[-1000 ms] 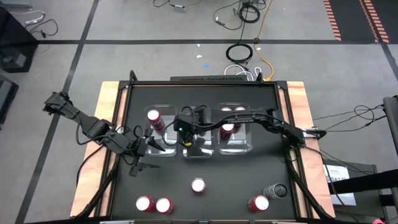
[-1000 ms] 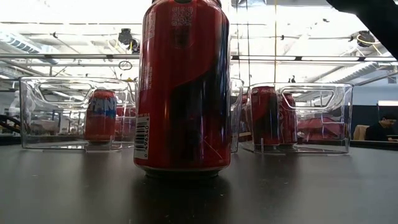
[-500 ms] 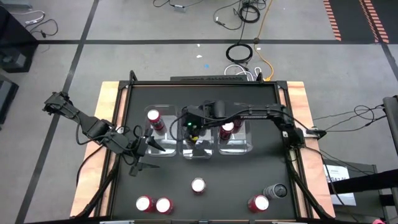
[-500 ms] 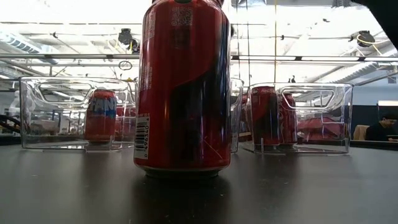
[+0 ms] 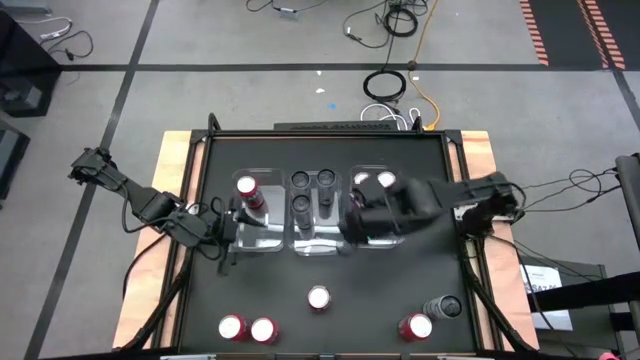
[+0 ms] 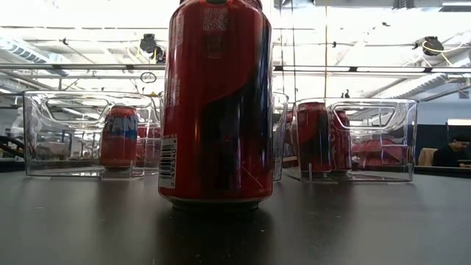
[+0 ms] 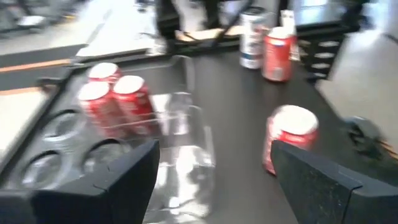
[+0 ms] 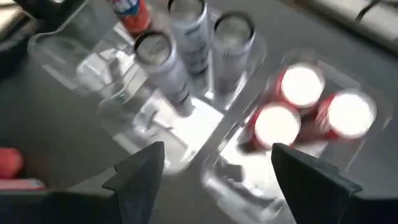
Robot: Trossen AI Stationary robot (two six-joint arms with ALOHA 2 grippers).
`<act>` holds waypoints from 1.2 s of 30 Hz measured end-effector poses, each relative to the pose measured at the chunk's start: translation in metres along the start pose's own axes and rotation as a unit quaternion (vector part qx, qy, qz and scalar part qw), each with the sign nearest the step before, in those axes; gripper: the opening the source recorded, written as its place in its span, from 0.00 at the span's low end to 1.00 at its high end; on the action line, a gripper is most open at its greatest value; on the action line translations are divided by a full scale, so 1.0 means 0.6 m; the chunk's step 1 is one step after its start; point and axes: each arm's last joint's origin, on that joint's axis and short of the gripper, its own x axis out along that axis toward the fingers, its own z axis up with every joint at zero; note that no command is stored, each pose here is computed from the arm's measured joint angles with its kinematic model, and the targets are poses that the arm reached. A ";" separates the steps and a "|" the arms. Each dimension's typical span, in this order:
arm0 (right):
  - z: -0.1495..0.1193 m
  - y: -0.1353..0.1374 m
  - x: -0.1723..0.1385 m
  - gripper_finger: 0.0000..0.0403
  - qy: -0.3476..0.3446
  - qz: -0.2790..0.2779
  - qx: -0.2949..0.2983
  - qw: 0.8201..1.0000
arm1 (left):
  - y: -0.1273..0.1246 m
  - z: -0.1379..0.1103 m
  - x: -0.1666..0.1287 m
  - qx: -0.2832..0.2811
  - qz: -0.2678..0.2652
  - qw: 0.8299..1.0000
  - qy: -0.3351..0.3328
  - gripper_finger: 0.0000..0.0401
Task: Sort soda cans
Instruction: Put the white soda can into the middle transparent bin
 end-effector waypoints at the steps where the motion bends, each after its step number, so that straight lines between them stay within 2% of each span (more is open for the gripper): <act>1: -0.016 0.003 -0.005 0.72 0.003 0.005 0.014 1.000 | 0.001 0.001 0.000 -0.001 0.016 1.000 -0.003 0.79; 8: -0.141 -0.001 -0.018 0.72 0.072 -0.014 0.096 0.993 | 0.010 0.014 0.000 -0.024 0.089 0.995 -0.044 0.79; 13: -0.223 -0.027 -0.033 0.72 0.139 -0.049 0.170 0.974 | 0.019 0.017 0.003 -0.034 0.103 0.993 -0.051 0.79; 19: -0.290 -0.067 -0.073 0.72 0.190 -0.075 0.238 0.950 | 0.026 0.017 0.005 -0.038 0.113 0.992 -0.050 0.79; 25: -0.322 -0.085 -0.087 0.72 0.241 -0.103 0.218 0.940 | 0.028 0.018 0.006 -0.039 0.116 0.991 -0.049 0.79; 33: -0.353 -0.098 -0.094 0.72 0.250 -0.114 0.178 0.945 | 0.028 0.017 0.006 -0.040 0.116 0.991 -0.049 0.79; 36: -0.362 -0.101 -0.091 0.72 0.257 -0.120 0.171 0.944 | 0.028 0.017 0.006 -0.065 0.114 0.990 -0.052 0.79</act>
